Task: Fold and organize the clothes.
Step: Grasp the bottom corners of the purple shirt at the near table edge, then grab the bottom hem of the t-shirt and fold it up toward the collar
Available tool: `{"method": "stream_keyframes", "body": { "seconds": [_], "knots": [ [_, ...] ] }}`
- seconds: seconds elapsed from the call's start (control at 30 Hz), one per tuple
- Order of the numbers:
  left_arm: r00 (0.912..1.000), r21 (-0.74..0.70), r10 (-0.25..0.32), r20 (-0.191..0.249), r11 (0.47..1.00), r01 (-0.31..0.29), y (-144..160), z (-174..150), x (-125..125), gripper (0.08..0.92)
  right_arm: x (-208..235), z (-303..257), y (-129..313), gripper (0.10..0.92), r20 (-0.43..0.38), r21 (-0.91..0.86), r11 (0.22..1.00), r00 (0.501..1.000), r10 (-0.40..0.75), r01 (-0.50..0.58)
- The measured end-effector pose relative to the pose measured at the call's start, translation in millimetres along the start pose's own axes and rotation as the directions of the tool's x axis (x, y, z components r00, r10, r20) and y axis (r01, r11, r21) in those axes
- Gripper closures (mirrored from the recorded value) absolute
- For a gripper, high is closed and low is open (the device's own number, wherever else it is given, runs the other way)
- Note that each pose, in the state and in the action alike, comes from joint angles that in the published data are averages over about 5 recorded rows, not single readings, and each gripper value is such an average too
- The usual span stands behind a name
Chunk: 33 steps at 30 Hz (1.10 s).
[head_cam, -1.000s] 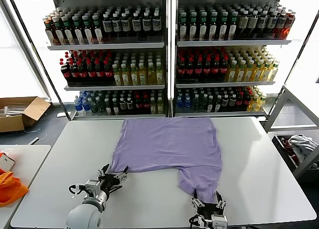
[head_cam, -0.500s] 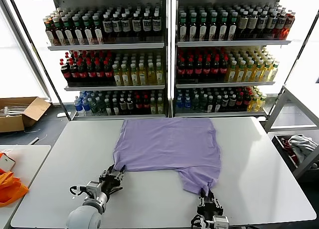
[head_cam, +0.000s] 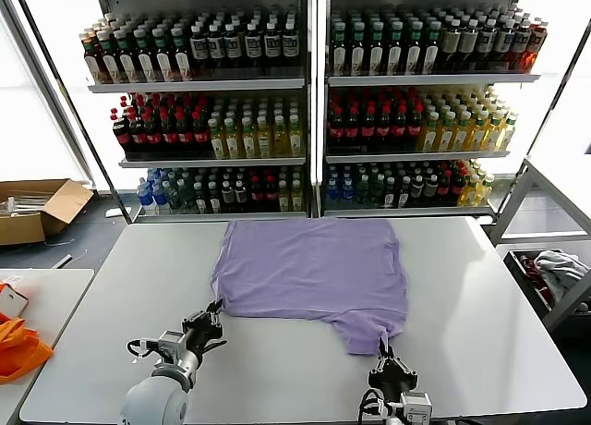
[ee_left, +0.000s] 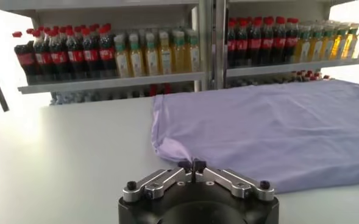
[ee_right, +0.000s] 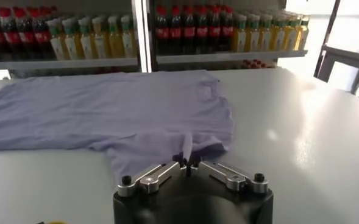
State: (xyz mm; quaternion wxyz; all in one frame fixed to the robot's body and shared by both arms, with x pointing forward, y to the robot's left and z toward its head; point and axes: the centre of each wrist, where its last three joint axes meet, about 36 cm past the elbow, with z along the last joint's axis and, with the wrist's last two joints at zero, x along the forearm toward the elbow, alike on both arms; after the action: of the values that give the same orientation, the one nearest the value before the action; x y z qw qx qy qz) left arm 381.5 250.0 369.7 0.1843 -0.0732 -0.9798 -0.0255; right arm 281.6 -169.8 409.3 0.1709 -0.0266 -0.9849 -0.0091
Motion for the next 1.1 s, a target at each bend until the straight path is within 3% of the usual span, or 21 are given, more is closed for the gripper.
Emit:
{"method": "stream_keyframes", "body": {
  "seconds": [0.57,0.77,1.1],
  "knots": [
    [0.9951,0.041,-0.010,0.098,0.999,0.006,3.2,-16.3,-31.1,0.914,-57.8,-34.4,-15.4,0.909,0.155,0.012,1.000,0.988,-0.018,0.016],
    [0.9922,0.054,-0.012,0.124,0.999,0.005,2.8,-24.5,-55.1,0.914,-92.7,-41.4,-14.5,0.909,0.160,0.029,0.999,0.986,-0.039,0.035],
    [0.9915,0.056,-0.019,0.129,0.998,0.012,8.0,-36.1,-99.3,0.914,-153.3,-52.5,-14.7,0.909,0.147,0.054,0.998,0.988,-0.040,0.032]
  ]
}}
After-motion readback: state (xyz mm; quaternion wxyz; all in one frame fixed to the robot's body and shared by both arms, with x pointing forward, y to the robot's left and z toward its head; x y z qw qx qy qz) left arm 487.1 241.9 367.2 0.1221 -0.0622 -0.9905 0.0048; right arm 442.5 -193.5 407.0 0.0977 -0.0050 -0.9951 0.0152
